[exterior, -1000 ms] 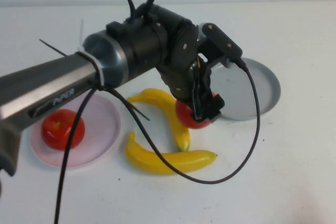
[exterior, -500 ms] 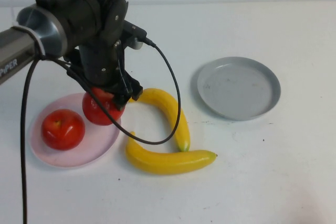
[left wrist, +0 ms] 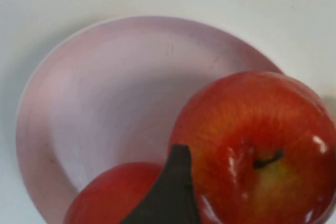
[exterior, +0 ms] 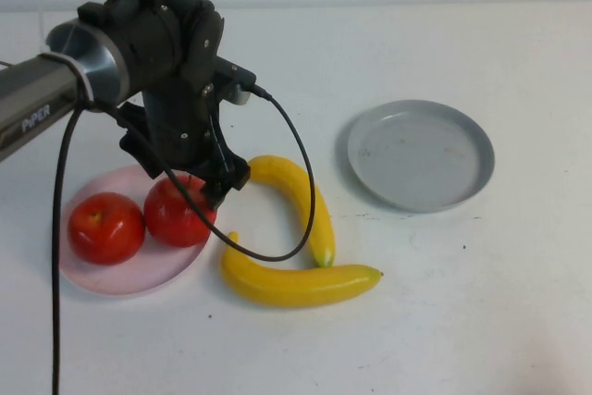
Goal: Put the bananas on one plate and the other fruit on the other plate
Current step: Put one type of fruit in the left plate, then put another type of fruit in the right plate
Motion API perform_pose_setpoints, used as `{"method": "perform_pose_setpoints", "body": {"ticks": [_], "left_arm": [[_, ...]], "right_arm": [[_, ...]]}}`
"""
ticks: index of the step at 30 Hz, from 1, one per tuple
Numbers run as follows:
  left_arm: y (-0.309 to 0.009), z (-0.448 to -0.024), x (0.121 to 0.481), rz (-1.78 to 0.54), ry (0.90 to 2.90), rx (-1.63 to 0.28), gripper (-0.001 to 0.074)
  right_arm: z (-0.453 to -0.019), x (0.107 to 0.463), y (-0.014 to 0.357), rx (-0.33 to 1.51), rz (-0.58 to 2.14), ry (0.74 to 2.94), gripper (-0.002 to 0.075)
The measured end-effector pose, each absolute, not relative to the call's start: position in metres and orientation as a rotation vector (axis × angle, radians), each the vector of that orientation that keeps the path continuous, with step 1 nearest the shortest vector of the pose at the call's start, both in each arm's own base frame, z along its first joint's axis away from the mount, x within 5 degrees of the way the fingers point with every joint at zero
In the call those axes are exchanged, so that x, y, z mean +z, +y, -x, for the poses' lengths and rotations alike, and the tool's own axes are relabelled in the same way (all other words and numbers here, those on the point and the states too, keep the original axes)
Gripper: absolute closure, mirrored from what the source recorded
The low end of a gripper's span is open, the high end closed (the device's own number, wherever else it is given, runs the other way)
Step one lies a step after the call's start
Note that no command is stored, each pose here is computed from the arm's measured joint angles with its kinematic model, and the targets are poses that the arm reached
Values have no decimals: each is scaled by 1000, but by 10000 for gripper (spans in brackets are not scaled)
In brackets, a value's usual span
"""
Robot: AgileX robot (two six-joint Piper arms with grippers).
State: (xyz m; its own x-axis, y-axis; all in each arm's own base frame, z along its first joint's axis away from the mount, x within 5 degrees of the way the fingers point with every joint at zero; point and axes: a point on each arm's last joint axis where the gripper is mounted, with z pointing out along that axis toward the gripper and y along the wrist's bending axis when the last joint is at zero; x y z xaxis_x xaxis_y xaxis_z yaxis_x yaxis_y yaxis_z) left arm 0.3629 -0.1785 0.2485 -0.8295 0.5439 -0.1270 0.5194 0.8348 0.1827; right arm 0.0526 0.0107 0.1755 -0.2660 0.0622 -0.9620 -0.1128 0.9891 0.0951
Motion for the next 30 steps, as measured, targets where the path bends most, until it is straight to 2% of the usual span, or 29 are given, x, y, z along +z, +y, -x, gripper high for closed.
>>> {"method": "perform_pose_setpoints", "body": {"ticks": [9,15,17,18,22,24,26,30], "left_arm": [[-174,-364,253,-842,2813,274,66],[-179,-331,304,-812,2663,240,85],[-176,-312,311,-810,2624,205,148],[-173,-302,312,-802,2610,182,206],[-147,-266,305,-756,2575,174,532],[-136,-249,301,-719,2532,146,650],[-124,-229,299,-655,2478,87,699],[-102,-191,302,-547,2362,-31,726]], "right_arm": [[-53,176,11,167,37,1833,744],[-53,176,11,167,37,1833,744],[-53,176,11,167,37,1833,744],[-53,176,11,167,37,1833,744],[-53,176,11,167,37,1833,744],[-53,176,11,167,37,1833,744],[-53,176,11,167,37,1833,744],[-53,176,11,167,37,1833,744]]}}
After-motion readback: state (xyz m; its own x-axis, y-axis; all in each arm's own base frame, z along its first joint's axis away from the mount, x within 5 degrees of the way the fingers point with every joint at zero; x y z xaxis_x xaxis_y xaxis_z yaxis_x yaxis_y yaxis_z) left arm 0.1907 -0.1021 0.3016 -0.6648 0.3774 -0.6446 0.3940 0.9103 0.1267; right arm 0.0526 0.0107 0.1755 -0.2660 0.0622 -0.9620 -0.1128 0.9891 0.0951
